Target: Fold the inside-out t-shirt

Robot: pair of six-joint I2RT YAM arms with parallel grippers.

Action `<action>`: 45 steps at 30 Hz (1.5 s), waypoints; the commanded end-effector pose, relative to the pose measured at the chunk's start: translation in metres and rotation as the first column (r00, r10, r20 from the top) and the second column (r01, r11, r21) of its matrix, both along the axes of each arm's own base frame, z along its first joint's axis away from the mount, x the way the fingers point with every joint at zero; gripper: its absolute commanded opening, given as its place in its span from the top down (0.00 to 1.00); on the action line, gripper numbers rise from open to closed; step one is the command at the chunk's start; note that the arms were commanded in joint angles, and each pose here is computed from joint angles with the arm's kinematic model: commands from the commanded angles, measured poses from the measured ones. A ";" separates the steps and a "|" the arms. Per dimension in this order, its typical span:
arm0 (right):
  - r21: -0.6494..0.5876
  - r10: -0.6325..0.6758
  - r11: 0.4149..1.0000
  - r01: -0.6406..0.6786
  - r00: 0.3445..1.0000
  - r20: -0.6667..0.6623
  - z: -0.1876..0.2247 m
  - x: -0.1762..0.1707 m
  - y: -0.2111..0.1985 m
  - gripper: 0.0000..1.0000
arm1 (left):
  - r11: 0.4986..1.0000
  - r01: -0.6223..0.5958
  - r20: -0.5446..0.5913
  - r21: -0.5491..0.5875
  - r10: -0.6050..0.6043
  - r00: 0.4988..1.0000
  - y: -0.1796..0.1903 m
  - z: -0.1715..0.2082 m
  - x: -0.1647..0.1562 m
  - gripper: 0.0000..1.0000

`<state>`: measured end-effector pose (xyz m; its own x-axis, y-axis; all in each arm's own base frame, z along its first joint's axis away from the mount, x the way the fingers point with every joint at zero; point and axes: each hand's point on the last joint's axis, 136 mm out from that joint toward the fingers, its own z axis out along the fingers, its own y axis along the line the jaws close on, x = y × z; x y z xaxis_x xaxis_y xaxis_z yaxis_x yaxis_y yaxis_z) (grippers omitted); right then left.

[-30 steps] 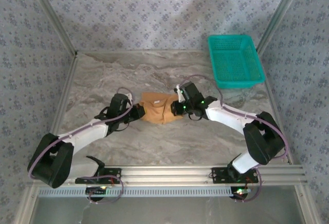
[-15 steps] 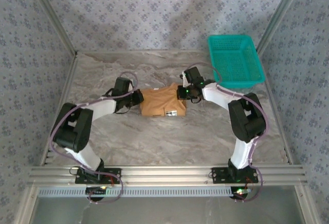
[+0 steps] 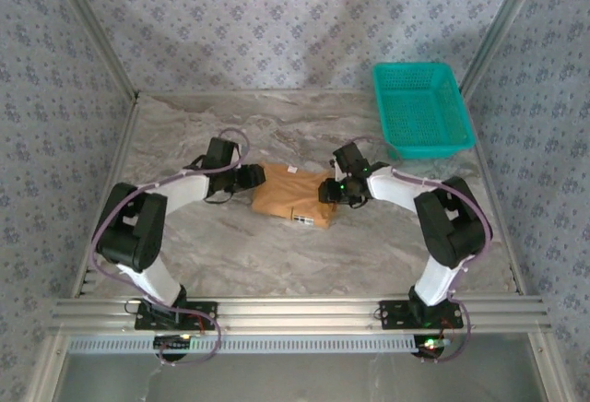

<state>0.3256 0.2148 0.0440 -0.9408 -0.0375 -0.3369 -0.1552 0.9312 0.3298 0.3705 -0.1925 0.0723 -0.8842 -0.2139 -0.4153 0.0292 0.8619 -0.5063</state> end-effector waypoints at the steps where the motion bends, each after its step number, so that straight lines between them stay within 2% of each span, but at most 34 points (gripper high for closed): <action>1: -0.053 -0.099 0.993 0.102 0.993 0.061 0.059 -0.003 -0.009 0.46 | 0.986 -0.017 0.093 0.163 0.002 0.996 0.011 0.056 0.000 0.43; 2: -0.057 -0.135 0.989 0.138 0.989 0.054 0.067 -0.007 -0.011 0.46 | 0.981 -0.029 0.111 0.191 0.008 0.994 0.010 0.066 -0.003 0.44; 4: 0.018 -0.178 0.984 0.178 0.982 0.055 0.081 -0.012 0.000 0.47 | 0.988 -0.027 0.134 0.154 0.006 0.991 -0.003 0.078 -0.008 0.46; 6: 0.122 -0.213 0.971 0.206 0.976 0.042 0.086 -0.012 0.019 0.51 | 1.000 -0.002 0.120 0.009 0.001 0.993 -0.030 0.080 -0.011 0.47; 8: 0.168 -0.253 0.954 0.249 0.967 0.005 0.077 -0.011 0.027 0.55 | 0.992 0.014 0.086 -0.129 -0.003 0.996 -0.054 0.072 -0.011 0.49; 12: 0.117 -0.300 0.943 0.311 0.948 -0.101 0.034 -0.021 0.025 0.60 | 0.968 0.023 0.018 -0.251 -0.020 1.000 -0.088 0.043 -0.011 0.51; 17: 0.022 -0.315 0.946 0.324 0.932 -0.179 -0.013 -0.039 0.019 0.54 | 0.979 0.008 -0.082 -0.204 -0.025 0.996 -0.093 -0.003 -0.014 0.51; 22: 0.021 -0.303 0.949 0.314 0.931 -0.202 -0.041 -0.025 0.038 0.52 | 0.992 -0.062 -0.152 -0.107 0.046 0.987 -0.058 -0.037 -0.012 0.50; 26: 0.080 -0.289 0.947 0.311 0.933 -0.214 -0.053 0.008 0.077 0.59 | 0.988 -0.134 -0.156 -0.079 0.120 0.980 -0.011 -0.040 0.011 0.47; 31: 0.213 -0.289 0.925 0.314 0.947 -0.140 -0.039 0.092 0.151 0.64 | 0.978 -0.207 -0.088 -0.032 0.203 0.975 0.058 -0.026 0.065 0.43; 36: 0.348 -0.299 0.884 0.312 0.950 -0.092 -0.041 0.169 0.220 0.64 | 0.970 -0.243 -0.067 0.003 0.243 0.968 0.118 -0.032 0.121 0.41; 41: 0.442 -0.289 0.846 0.297 0.953 -0.087 -0.035 0.204 0.244 0.65 | 0.965 -0.259 -0.029 -0.025 0.259 0.966 0.152 -0.025 0.150 0.36; 42: 0.445 -0.285 0.849 0.285 0.956 -0.070 -0.028 0.206 0.242 0.65 | 0.966 -0.258 -0.008 -0.027 0.258 0.966 0.154 -0.018 0.152 0.34; 44: 0.448 -0.257 0.861 0.241 0.966 -0.027 -0.009 0.208 0.237 0.60 | 0.968 -0.248 0.030 -0.025 0.249 0.968 0.154 0.000 0.153 0.24; 45: 0.449 -0.235 0.869 0.208 0.972 0.005 0.007 0.209 0.234 0.55 | 0.969 -0.248 0.048 -0.024 0.249 0.967 0.155 0.011 0.151 0.08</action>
